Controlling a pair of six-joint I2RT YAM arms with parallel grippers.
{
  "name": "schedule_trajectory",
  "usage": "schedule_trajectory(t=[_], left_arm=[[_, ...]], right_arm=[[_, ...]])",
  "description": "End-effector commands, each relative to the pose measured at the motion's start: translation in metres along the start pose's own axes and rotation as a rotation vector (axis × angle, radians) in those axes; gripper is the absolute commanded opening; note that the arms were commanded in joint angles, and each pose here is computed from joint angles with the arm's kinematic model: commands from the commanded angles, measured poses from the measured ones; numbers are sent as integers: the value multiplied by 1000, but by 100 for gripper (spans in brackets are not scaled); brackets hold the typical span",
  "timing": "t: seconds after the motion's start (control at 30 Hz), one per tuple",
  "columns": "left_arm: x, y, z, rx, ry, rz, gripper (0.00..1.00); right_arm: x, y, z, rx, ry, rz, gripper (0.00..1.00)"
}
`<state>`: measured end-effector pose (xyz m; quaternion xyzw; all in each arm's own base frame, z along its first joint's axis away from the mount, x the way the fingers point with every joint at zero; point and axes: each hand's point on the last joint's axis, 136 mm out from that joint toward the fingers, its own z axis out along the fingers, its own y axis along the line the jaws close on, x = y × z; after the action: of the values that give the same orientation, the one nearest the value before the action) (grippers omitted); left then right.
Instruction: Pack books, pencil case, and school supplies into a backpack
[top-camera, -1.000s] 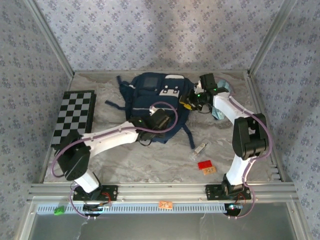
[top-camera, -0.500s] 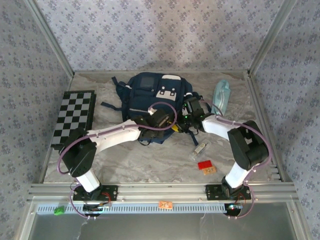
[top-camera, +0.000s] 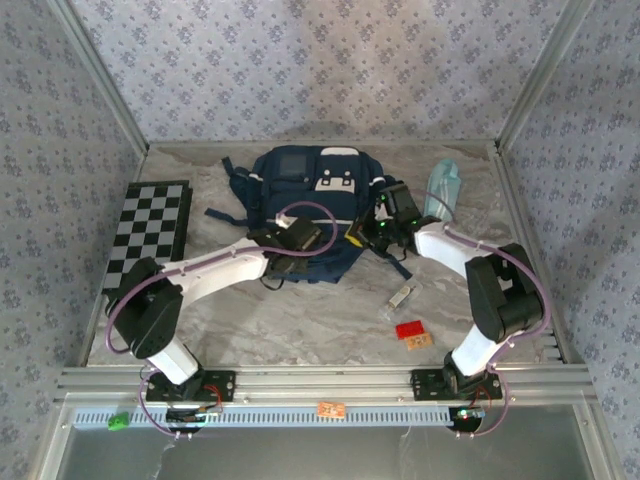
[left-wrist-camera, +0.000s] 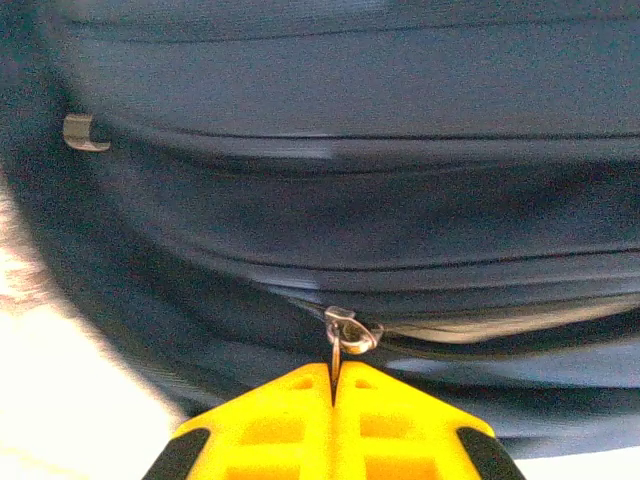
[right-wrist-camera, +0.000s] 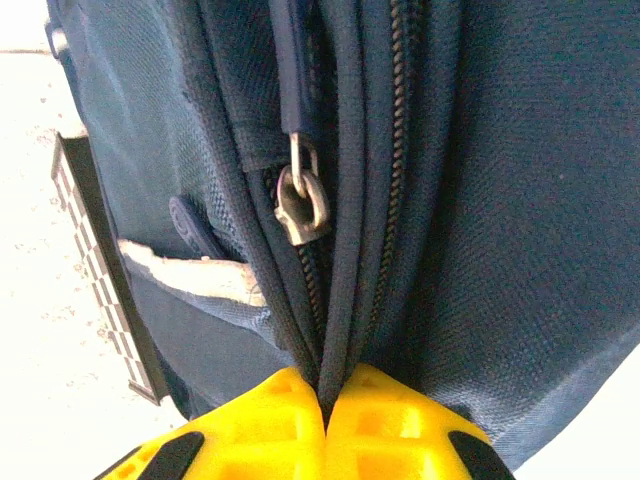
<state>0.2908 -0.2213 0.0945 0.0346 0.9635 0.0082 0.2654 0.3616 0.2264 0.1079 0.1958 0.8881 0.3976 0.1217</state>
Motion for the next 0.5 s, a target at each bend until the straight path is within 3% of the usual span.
schedule_trajectory(t=[0.0,0.17,0.37,0.47], left_arm=[[7,71,-4,-234,28,31,0],[-6,106,15,-329,-11,-31,0],[-77,114,25,-223,-299,-140,0],[-111,113,16,-172,-407,-140,0]], right_arm=[[-40,6,-42,6,-50,-74,0],[-71,20,-73,-46,-61,-104,0],[-67,23,-81,-44,9,-138,0],[-71,17,-85,-26,-13,-155,0]])
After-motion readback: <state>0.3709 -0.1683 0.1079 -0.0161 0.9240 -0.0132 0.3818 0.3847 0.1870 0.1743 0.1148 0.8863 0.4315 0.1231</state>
